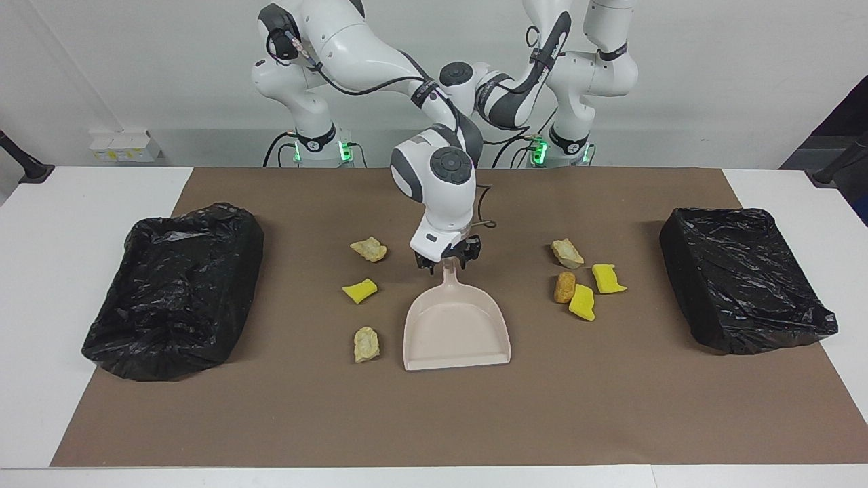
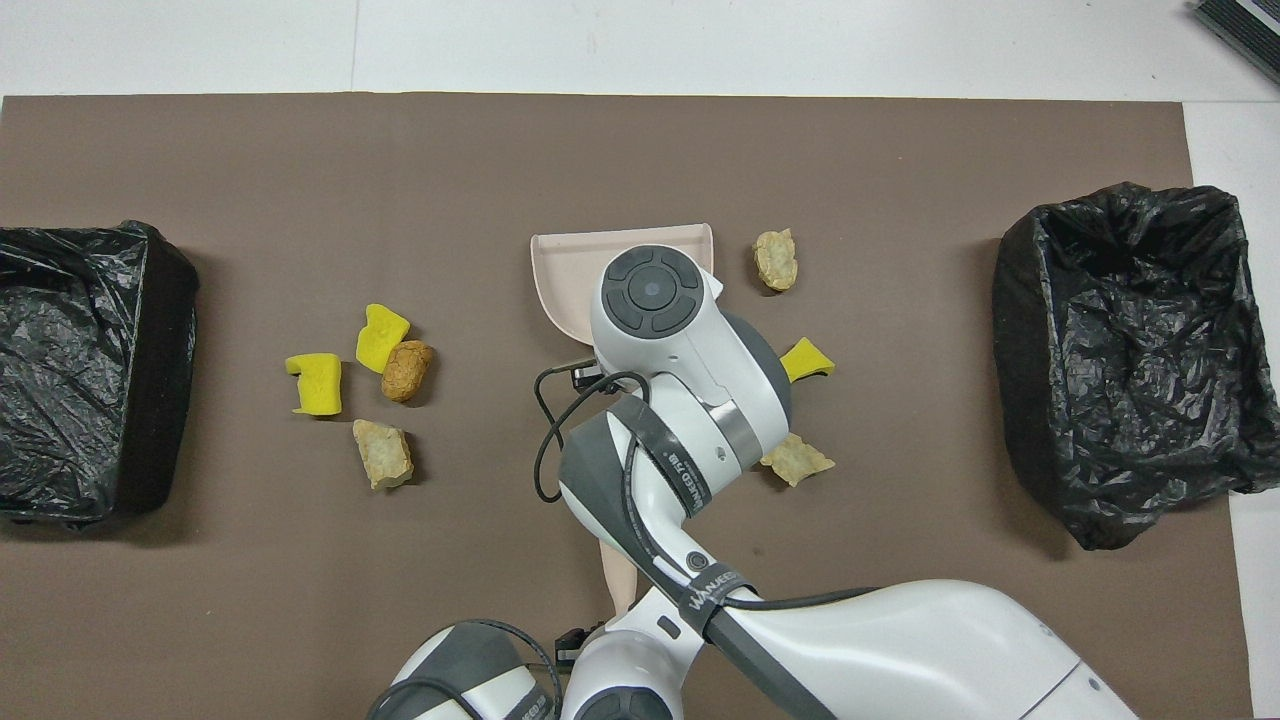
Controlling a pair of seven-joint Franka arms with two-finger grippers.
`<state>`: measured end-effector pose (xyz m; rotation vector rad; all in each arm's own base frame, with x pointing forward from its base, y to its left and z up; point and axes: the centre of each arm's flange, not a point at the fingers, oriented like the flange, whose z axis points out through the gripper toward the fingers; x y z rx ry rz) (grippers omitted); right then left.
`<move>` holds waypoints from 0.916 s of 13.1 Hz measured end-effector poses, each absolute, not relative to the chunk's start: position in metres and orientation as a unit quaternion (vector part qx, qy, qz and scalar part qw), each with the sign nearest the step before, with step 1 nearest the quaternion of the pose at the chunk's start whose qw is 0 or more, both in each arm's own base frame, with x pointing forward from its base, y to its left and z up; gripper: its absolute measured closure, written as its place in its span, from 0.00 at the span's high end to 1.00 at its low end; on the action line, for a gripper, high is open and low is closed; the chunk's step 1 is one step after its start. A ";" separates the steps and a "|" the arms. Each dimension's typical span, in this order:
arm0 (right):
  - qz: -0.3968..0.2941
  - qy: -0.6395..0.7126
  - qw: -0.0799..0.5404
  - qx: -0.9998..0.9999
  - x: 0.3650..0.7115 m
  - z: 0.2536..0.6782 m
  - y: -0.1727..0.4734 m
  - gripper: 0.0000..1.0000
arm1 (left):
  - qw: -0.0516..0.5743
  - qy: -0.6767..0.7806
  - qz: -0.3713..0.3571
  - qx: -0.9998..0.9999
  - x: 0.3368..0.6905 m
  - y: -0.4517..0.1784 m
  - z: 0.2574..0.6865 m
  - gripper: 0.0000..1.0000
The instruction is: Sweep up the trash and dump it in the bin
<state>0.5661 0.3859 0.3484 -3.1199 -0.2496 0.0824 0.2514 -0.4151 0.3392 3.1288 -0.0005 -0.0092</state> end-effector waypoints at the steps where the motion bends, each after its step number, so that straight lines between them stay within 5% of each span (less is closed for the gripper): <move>1: 0.028 -0.078 0.004 -0.997 0.565 0.347 0.386 0.69 | 0.007 0.001 -0.002 1.000 0.254 -0.415 0.341 0.25; 4: 0.030 -0.083 0.002 -0.996 0.557 0.349 0.394 0.35 | -0.002 0.002 -0.008 1.000 0.262 -0.408 0.340 0.25; 12: -0.007 -0.124 0.015 -0.992 0.563 0.429 0.366 0.32 | -0.076 -0.031 -0.036 0.996 0.312 -0.334 0.374 0.25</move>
